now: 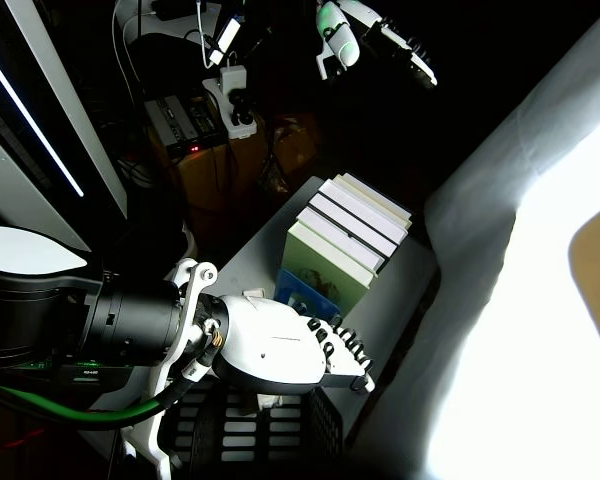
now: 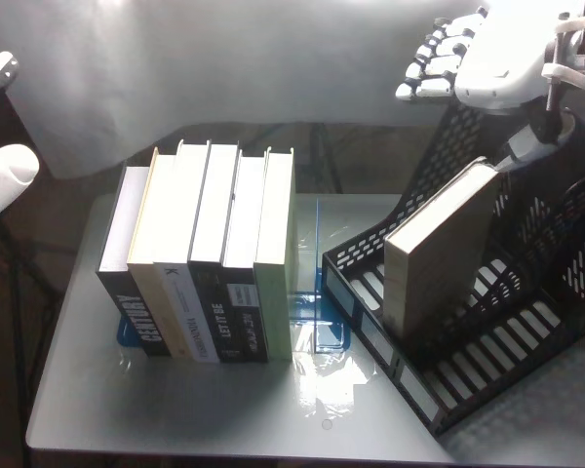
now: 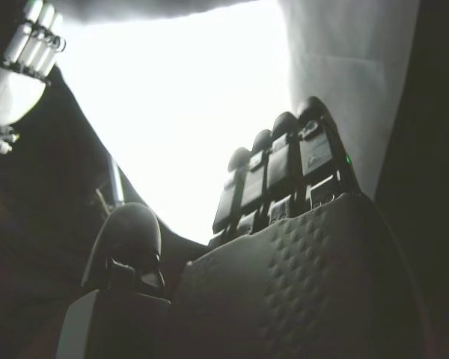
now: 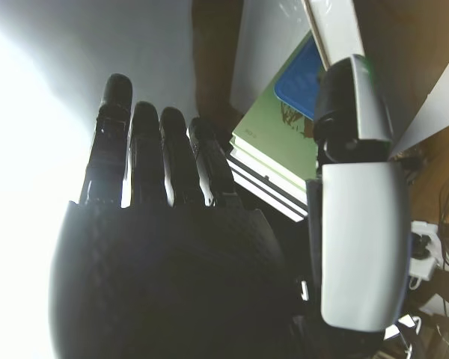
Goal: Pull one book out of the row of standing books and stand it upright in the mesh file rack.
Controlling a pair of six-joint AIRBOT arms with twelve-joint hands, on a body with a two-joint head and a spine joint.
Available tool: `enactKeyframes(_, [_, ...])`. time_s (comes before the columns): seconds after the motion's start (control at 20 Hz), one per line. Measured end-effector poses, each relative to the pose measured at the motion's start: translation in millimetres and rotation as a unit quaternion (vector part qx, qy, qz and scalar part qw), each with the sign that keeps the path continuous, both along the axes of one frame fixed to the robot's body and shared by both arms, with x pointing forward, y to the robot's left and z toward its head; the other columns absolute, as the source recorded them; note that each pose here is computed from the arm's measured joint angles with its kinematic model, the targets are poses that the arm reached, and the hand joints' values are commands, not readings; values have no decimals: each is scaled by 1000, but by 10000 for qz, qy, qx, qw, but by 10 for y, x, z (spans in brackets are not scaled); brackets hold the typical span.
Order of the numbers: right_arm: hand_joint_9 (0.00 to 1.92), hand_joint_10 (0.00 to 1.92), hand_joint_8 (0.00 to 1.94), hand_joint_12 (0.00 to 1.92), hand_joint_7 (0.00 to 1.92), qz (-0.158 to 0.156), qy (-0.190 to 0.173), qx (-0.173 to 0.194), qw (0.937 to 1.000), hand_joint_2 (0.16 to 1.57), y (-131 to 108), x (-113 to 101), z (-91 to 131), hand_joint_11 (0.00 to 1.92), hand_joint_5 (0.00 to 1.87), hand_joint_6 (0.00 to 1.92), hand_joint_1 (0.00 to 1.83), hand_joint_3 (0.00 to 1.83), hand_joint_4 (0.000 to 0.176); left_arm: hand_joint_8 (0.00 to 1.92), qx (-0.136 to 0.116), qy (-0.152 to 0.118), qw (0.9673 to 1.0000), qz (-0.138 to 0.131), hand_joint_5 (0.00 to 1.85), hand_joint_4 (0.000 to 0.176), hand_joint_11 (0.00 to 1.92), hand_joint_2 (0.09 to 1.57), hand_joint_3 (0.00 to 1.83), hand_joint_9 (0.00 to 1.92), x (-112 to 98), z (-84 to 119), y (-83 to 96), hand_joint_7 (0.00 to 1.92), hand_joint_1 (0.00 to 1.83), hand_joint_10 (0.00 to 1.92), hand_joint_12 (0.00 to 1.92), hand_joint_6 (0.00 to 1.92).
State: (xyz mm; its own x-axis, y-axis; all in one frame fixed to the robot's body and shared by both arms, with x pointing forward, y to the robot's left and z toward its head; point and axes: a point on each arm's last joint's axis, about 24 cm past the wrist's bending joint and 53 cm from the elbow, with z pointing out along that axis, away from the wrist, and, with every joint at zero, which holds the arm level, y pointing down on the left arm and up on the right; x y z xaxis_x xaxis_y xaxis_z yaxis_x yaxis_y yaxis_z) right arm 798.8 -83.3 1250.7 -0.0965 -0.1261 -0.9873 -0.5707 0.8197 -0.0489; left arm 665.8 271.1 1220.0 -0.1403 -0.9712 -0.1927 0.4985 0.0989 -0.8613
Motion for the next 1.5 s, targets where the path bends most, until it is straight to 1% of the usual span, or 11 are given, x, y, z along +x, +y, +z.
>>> enactKeyframes(0.25, [40, 17, 0, 22, 0, -56, 51, 133, 9999, 1046, -70, -20, 21, 35, 0, 0, 920, 4, 0, 0, -9, 4, 10000, 14, 0, 36, 0, 1415, 0, 0, 2, -1, 8, 0, 0, 0, 0, 0])
enactKeyframes(0.35, [53, 62, 12, 576, 11, -38, 90, 231, 9997, 1102, -59, -63, 35, 0, 31, 23, 932, 0, 0, 0, -6, 3, 10000, 3, 0, 37, 0, 1416, 0, 0, 1, -2, 1, 0, 0, 0, 0, 0])
enactKeyframes(0.4, [51, 66, 17, 624, 31, 21, 116, 250, 9996, 1116, -61, -128, 38, 0, 75, 41, 984, 0, 0, 0, 1, 0, 10000, -4, 0, 47, 0, 1406, 0, 0, -1, -1, -3, 0, 0, 0, 0, 0])
enactKeyframes(0.55, [12, 88, 5, 261, 36, 112, 153, 386, 9991, 1196, -194, -317, 139, 0, 62, 33, 878, 15, 0, 0, -11, 8, 10000, 12, 0, 38, 0, 1424, 0, 0, 2, -3, 5, 0, 0, 0, 0, 0])
enactKeyframes(0.75, [39, 319, 1, 1305, 115, 218, 257, 350, 9988, 1149, -259, -504, 71, 0, 101, 37, 946, 0, 0, 0, -8, 1, 10000, 6, 0, 29, 0, 1430, 3, 0, 0, -1, 2, 0, 0, 0, 0, 0])
enactKeyframes(0.85, [7, 411, 1, 1408, 111, 394, 491, 457, 9970, 1151, -176, -628, -28, 0, 95, 37, 938, 0, 0, 0, 4, -4, 10000, -19, 0, 29, 0, 1431, 3, 0, -4, -1, -12, 0, 0, 0, 0, 0])
enactKeyframes(1.05, [1, 333, 0, 1314, 68, 619, 405, 922, 9930, 1206, -156, -818, 153, 0, 47, 18, 854, 13, 0, 0, -13, 17, 10000, 6, 0, 16, 0, 1448, 10, 0, 2, -8, 0, 0, 0, 0, 0, 0])
enactKeyframes(1.15, [0, 13, 0, 404, 0, 571, 409, 1341, 9885, 1280, -246, -833, 254, 0, 0, 0, 661, 4, 0, 0, 14, 25, 10000, -49, 0, 10, 0, 1445, 5, 0, -6, -15, -33, 0, 0, 0, 0, 0])
enactKeyframes(1.2, [6, 4, 0, 518, 0, 541, 417, 1477, 9867, 1269, -282, -834, 280, 0, 0, 0, 649, 0, 0, 0, 23, 44, 10000, -72, 0, 0, 0, 1457, 10, 0, -9, -25, -50, 0, 0, 0, 0, 0])
enactKeyframes(1.35, [7, 4, 0, 164, 0, 645, 506, 1962, 9771, 1236, -287, -892, 393, 0, 0, 0, 506, 0, 19, 0, 96, 116, 9997, -179, 0, 0, 0, 1465, 11, 0, -12, -65, -117, 0, 0, 0, 0, 0])
enactKeyframes(1.5, [12, 7, 0, 260, 0, 922, 704, 2611, 9583, 1278, -260, -1000, 508, 0, 0, 0, 441, 11, 55, 0, 100, 180, 9996, -188, 0, 0, 0, 1468, 11, 0, -6, -93, -129, 0, 0, 0, 0, 0])
